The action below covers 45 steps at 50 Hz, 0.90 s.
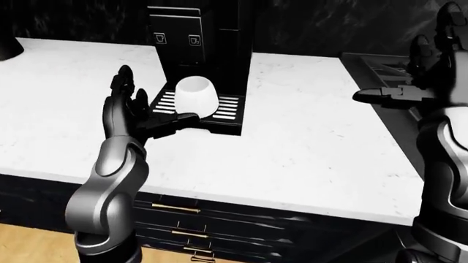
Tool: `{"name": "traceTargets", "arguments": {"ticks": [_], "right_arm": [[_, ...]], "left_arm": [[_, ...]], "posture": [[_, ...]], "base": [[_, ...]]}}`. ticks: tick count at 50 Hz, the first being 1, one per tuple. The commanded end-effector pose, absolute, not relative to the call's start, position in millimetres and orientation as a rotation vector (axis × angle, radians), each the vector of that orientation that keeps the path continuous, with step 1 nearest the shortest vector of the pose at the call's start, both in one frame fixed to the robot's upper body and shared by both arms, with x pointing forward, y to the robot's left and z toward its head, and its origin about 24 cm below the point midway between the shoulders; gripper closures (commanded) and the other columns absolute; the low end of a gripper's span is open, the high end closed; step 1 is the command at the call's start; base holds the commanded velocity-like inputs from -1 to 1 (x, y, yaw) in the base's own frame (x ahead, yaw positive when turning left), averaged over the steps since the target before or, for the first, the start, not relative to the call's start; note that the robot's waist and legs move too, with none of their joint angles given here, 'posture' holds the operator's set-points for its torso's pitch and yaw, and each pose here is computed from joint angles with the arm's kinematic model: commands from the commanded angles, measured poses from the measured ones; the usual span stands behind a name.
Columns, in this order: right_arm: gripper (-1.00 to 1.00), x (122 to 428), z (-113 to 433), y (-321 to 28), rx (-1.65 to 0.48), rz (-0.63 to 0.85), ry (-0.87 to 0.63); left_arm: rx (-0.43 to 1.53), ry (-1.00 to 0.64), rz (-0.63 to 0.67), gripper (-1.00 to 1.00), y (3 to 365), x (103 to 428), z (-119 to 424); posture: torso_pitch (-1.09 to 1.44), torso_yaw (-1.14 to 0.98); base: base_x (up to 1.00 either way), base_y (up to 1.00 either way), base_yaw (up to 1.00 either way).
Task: Pick the mug from under the coffee machine dispenser and place it on the counter.
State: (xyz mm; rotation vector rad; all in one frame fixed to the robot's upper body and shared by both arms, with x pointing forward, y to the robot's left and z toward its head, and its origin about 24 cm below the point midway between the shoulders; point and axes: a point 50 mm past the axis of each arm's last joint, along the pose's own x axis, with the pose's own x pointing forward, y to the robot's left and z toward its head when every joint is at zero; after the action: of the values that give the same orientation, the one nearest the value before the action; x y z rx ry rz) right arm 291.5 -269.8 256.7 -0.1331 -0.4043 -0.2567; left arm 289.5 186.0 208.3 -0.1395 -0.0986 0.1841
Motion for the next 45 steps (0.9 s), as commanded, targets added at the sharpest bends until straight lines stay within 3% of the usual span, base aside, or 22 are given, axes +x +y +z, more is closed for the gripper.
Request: {"name": "traceTargets", "arguments": {"ticks": [1, 45], "right_arm": [[-1.0, 284.9, 274.0, -268.3, -0.152, -0.26, -0.494], [-1.0, 283.1, 275.9, -269.6, -0.14, -0.253, -0.491]], "left_arm": [[-0.146, -0.185, 0.175, -1.0, 184.2, 285.4, 223.9], [-0.037, -0.16, 0.109, -1.0, 158.3, 315.5, 239.1]], "posture": [[0.0, 0.0], [0.0, 0.0]], "base": [[0.0, 0.0, 0.0], [0.0, 0.0, 0.0]]}}
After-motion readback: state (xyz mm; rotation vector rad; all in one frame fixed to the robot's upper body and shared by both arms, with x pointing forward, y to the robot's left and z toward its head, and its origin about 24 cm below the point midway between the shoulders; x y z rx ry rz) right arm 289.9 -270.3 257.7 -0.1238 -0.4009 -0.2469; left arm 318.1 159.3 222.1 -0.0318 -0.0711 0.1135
